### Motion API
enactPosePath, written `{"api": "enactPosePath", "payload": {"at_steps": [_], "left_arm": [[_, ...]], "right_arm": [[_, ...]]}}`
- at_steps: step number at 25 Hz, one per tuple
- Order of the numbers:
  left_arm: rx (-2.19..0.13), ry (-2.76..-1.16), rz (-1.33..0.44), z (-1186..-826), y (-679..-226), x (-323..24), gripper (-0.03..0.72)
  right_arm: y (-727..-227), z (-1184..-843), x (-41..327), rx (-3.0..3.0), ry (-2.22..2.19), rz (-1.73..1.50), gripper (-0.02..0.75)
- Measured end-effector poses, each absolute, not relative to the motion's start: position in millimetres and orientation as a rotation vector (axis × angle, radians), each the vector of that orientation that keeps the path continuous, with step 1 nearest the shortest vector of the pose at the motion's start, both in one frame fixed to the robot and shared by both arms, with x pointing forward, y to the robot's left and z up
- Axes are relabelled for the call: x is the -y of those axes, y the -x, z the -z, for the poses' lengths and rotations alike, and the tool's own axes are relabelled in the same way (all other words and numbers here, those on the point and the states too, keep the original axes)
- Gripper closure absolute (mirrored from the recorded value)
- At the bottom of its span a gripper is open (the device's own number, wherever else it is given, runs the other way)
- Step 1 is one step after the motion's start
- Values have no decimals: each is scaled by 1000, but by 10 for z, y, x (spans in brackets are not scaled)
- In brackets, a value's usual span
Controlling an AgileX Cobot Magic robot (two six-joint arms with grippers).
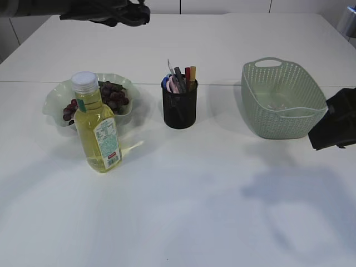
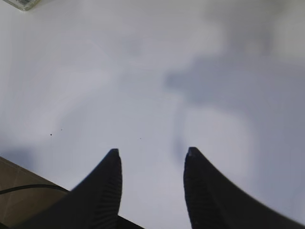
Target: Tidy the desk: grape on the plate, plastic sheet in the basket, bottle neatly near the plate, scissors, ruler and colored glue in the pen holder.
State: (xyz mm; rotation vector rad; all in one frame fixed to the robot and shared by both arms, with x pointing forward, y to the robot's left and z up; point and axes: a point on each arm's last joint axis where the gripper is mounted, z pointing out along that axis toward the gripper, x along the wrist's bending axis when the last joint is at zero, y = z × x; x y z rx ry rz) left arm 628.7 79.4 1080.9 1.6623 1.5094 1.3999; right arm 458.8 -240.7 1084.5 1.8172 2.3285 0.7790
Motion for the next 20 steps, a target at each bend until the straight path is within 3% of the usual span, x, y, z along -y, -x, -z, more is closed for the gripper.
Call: {"api": "enactPosePath", "payload": {"at_steps": [7,14,20], "left_arm": [[-1132,-1670,-1009,-10853,-6331,-379,478],[-1096,-1600,-840,-10879,-6315,-275,483],[-879,-1567,-527,-10954,-6182,-10,483]], "right_arm": [[-4588,-10845,2407,-2328,-1817,-779,388],[-4588,-10845,2407,-2328,-1817,-779,388],[-4589,-10846,2407,-2326,-1819,-781,388]]}}
